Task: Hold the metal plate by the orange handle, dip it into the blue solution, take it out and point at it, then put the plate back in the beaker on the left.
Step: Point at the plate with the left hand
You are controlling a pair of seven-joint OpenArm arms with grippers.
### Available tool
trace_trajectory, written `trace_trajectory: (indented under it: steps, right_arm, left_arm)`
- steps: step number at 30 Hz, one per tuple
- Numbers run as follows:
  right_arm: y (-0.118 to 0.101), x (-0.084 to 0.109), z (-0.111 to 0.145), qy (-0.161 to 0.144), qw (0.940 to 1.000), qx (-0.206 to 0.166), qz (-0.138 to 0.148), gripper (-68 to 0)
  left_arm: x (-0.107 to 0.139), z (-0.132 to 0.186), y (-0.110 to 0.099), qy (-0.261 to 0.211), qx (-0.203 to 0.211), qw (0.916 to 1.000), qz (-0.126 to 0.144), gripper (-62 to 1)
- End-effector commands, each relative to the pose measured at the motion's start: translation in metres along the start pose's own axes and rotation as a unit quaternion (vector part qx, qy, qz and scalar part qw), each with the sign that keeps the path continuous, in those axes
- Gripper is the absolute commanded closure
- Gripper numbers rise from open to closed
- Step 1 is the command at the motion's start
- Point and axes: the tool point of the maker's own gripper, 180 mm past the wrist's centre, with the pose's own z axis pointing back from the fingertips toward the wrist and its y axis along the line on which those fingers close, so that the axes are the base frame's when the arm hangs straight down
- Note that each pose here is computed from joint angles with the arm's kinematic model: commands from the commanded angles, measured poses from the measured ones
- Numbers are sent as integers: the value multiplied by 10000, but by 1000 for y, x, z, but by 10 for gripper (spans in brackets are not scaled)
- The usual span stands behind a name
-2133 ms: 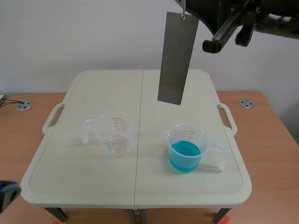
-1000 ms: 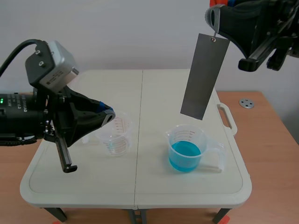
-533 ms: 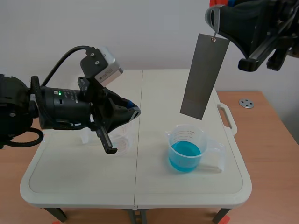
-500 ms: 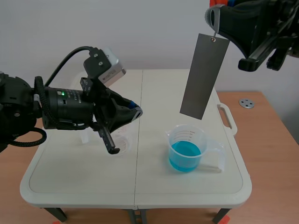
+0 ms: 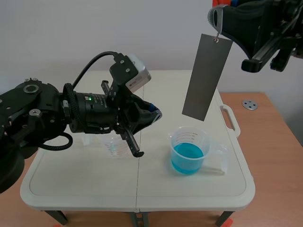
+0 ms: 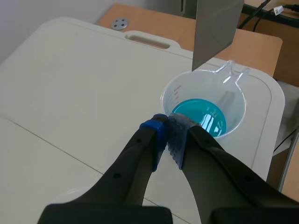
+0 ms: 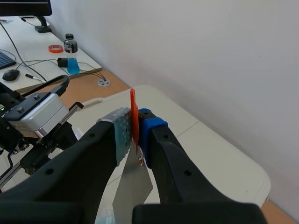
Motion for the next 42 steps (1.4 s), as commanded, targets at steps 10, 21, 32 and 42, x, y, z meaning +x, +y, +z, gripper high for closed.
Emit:
trace_trajectory:
  steps: [10, 21, 32, 42]
  right_arm:
    - [2, 13, 0, -214, 9997, 47, 77, -11]
    - [2, 13, 0, -214, 9997, 47, 77, -11]
    - [2, 13, 0, -214, 9997, 47, 77, -11]
    - [2, 13, 0, -217, 9997, 46, 76, -11]
  left_arm:
    - [16, -1, 3, -225, 78, 9997, -113, -18]
    - [16, -1, 3, -225, 78, 9997, -113, -18]
    - [-3, 25, 26, -214, 674, 9975, 26, -18]
    - [-38, 104, 29, -108, 1464, 9890, 190, -18]
